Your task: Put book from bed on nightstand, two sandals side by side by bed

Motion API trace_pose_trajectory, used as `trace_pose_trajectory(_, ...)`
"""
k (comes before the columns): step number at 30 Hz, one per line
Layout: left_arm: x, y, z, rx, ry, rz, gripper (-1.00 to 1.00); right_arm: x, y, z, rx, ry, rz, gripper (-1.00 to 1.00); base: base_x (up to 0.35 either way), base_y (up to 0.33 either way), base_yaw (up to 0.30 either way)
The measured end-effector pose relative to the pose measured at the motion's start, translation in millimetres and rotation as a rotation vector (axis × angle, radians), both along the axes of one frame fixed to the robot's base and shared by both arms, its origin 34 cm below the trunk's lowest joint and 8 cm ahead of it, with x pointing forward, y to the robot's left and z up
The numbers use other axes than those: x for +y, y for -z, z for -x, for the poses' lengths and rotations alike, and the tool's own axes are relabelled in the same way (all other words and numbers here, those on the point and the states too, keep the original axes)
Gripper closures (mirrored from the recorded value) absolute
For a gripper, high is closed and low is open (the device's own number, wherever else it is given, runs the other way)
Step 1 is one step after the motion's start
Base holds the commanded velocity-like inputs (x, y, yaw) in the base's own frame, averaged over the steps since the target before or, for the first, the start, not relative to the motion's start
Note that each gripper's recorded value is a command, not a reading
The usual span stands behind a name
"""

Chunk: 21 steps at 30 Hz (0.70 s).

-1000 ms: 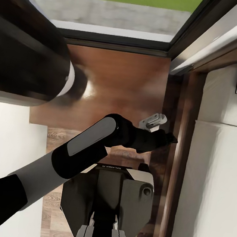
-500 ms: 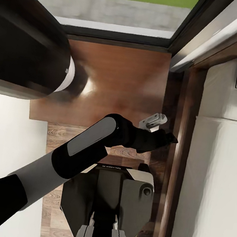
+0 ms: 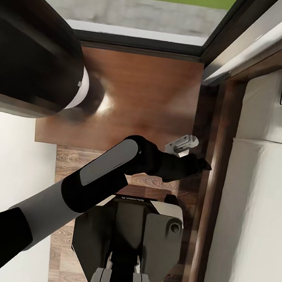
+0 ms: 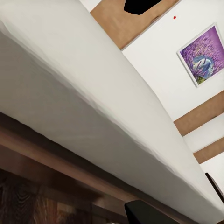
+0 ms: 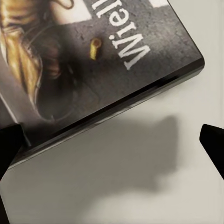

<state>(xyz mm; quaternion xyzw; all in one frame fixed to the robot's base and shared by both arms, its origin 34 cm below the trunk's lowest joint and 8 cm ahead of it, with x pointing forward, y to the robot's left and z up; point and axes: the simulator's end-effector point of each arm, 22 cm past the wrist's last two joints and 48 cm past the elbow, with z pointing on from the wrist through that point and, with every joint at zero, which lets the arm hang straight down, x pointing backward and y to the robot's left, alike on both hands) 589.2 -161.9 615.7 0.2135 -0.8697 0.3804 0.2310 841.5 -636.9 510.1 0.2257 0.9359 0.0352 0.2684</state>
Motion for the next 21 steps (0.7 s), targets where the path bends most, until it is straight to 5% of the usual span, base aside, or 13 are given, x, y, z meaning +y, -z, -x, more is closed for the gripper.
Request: trace_pose_trajectory(21, 0.2, 0.5, -0.1, 0.001, 0.0, 0.0, -1.0, 2.7, -3.8, -4.5, -0.011, -0.015, -0.016, -1.0, 0.0, 0.0, 0.0)
